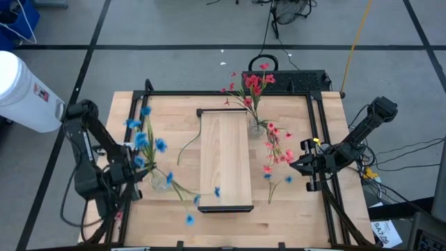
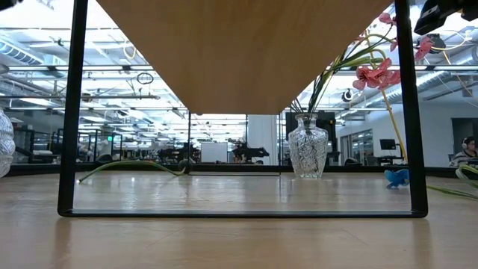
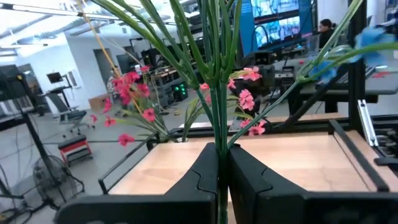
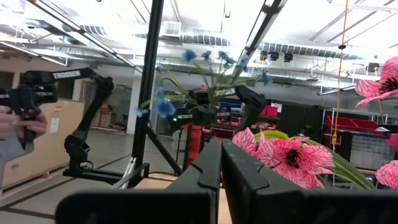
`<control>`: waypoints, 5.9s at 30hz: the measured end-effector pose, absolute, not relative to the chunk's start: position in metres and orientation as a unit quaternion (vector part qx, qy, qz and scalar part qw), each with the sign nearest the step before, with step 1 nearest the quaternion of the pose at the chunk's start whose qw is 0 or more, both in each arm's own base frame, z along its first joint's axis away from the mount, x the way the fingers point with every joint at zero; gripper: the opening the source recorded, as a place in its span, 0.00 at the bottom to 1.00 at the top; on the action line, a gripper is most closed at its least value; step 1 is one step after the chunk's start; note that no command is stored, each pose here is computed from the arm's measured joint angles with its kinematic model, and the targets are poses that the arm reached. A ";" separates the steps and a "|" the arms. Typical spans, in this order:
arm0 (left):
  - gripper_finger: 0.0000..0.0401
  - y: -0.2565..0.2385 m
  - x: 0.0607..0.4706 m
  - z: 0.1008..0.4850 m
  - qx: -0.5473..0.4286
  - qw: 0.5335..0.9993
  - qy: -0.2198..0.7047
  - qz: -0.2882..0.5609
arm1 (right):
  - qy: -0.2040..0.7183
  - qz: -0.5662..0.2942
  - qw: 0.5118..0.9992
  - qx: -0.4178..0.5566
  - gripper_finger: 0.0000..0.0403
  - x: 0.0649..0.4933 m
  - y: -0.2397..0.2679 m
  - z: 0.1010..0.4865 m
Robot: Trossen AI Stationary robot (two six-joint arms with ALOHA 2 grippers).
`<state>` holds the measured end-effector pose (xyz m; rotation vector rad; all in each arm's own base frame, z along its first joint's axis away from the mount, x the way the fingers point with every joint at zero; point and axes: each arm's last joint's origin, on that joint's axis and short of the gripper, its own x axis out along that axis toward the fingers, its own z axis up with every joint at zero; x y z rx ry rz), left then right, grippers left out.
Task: Pick and place flowers into a vace then onto a shelf
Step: Put the left blue flowers into the left transparent vase
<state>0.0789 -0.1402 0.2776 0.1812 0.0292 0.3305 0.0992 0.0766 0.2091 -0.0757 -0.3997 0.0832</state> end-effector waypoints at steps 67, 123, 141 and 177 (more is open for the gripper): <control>0.10 -0.093 0.036 0.197 -0.031 0.999 -0.002 0.036 | -0.180 0.046 0.981 -0.054 0.02 0.101 0.078 0.205; 0.12 -0.150 0.068 0.181 0.005 0.992 0.000 0.123 | -0.178 0.046 0.981 -0.056 0.02 0.101 0.078 0.205; 0.19 -0.151 0.068 0.180 -0.011 0.993 0.015 0.117 | -0.178 0.046 0.981 -0.056 0.02 0.101 0.078 0.205; 0.11 -0.150 0.071 0.179 -0.060 0.990 0.038 0.118 | -0.178 0.046 0.981 -0.056 0.02 0.101 0.078 0.205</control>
